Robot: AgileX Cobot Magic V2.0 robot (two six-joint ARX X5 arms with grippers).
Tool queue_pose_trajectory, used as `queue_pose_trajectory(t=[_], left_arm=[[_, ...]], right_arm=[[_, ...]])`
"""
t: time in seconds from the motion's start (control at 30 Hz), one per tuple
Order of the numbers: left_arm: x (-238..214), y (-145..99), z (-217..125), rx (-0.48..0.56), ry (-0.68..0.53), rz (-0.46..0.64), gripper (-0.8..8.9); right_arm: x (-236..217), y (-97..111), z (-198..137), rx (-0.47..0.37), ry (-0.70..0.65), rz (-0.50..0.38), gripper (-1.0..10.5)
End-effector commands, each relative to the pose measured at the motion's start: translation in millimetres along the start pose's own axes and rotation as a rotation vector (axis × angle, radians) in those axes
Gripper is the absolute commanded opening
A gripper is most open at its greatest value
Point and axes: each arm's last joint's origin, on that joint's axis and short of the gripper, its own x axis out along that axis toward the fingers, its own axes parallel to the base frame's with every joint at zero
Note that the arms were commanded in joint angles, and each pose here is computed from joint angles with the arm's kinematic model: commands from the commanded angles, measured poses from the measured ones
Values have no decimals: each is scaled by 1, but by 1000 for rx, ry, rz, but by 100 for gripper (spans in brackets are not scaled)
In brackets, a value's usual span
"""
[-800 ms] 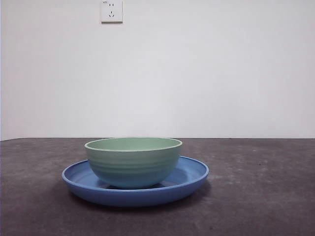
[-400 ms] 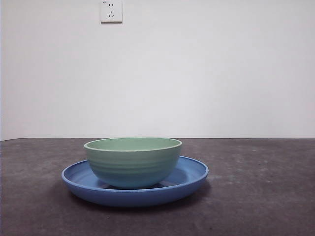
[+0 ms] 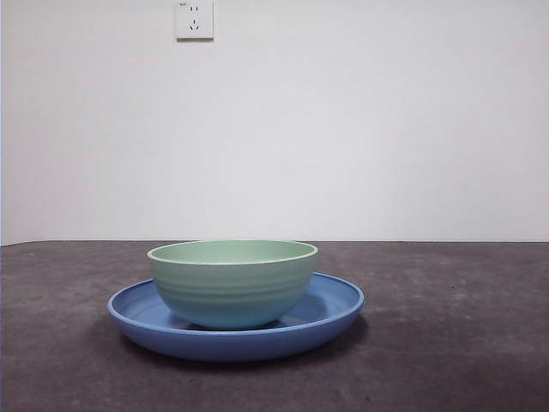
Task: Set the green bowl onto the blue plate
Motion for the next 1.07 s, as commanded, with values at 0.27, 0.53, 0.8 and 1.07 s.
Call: queue_pose_trajectory(t=[0.27,0.53,0.8,1.07], left_arm=[[2,0,-7,6,25,4,27],[2,0,-7,6,25,4,27],[2,0,-7,6,25,4,27],[2,0,-7,6,25,4,27]], right_arm=[[-1,-13,-38,-22,15,-280,24],[1,-17,-64,-5,59,-299,24],[-1,-17,-72,2,118,-303,24],[-1,-17,-70,-2,93,-305,24]])
